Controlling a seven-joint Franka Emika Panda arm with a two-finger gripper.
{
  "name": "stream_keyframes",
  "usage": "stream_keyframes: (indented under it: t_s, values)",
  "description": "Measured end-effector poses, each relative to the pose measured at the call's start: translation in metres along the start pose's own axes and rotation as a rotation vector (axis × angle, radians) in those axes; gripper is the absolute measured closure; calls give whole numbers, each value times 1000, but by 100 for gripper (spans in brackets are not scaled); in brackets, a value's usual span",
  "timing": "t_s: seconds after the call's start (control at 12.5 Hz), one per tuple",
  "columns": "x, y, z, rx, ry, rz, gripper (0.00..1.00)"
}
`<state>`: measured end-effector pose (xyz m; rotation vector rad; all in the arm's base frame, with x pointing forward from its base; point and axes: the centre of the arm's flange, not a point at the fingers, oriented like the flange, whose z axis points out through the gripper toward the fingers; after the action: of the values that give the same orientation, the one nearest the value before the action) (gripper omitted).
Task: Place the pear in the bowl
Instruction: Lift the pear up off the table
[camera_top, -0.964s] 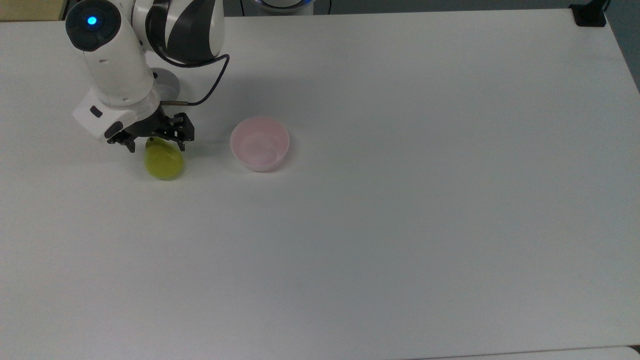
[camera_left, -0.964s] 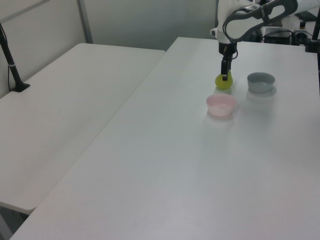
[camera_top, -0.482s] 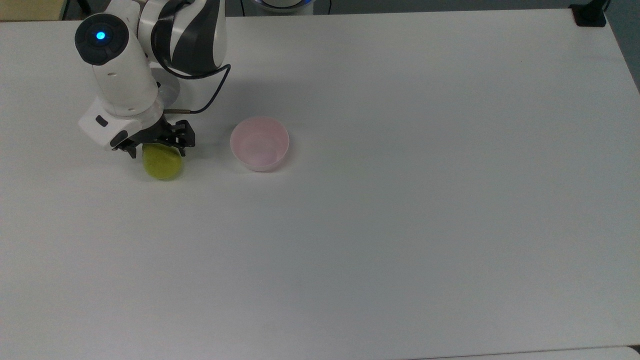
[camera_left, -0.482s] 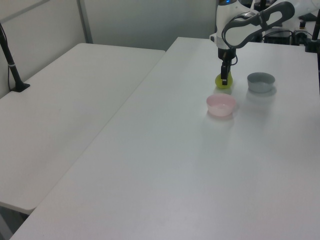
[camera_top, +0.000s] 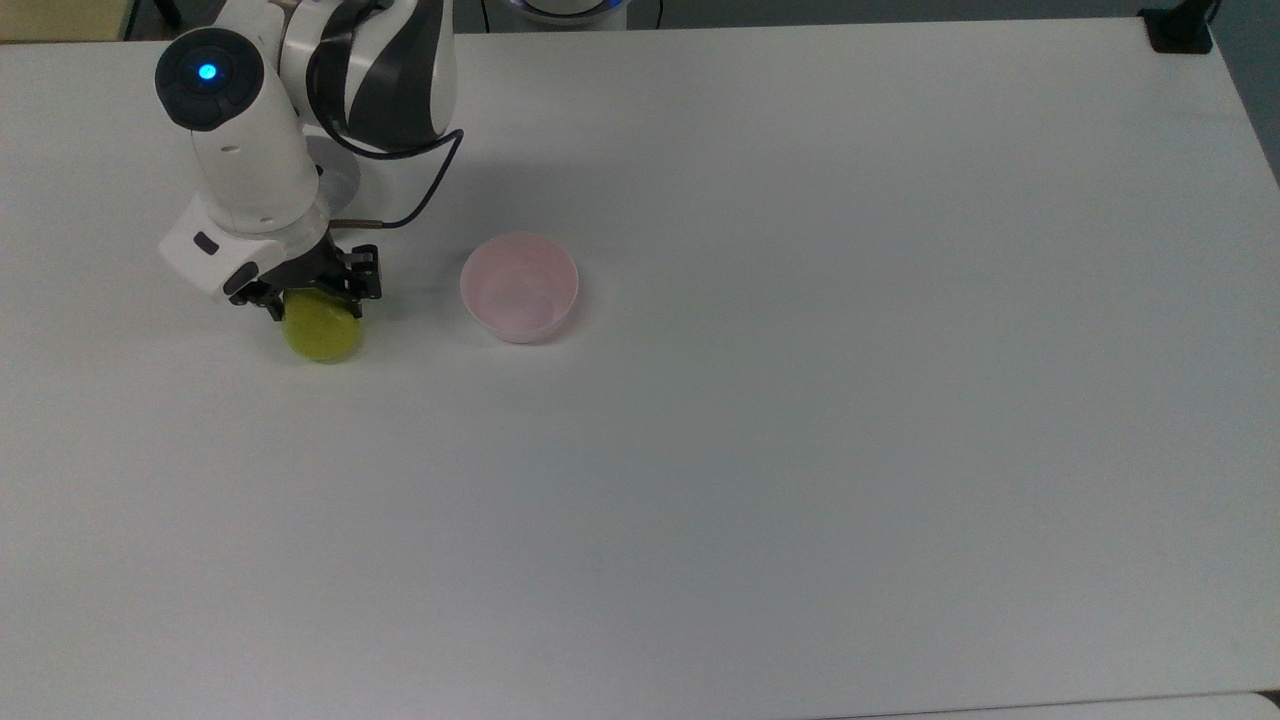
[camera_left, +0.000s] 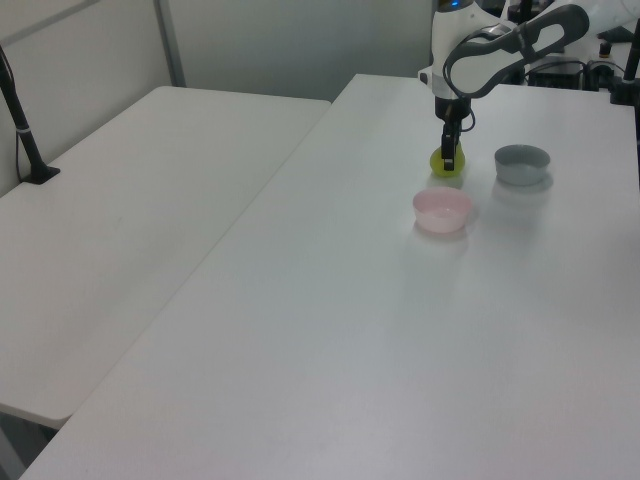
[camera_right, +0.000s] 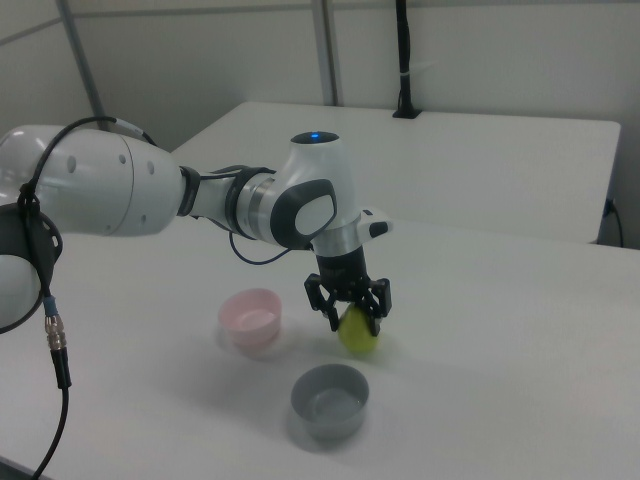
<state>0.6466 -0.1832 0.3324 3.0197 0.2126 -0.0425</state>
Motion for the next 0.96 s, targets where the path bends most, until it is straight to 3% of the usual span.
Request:
stream_keyframes:
  t_s: [0.56,0.96]
  values:
    - [1,-3,-7,-1,2,-6,26]
    - [-7,2,-112,-12,22,7,26]
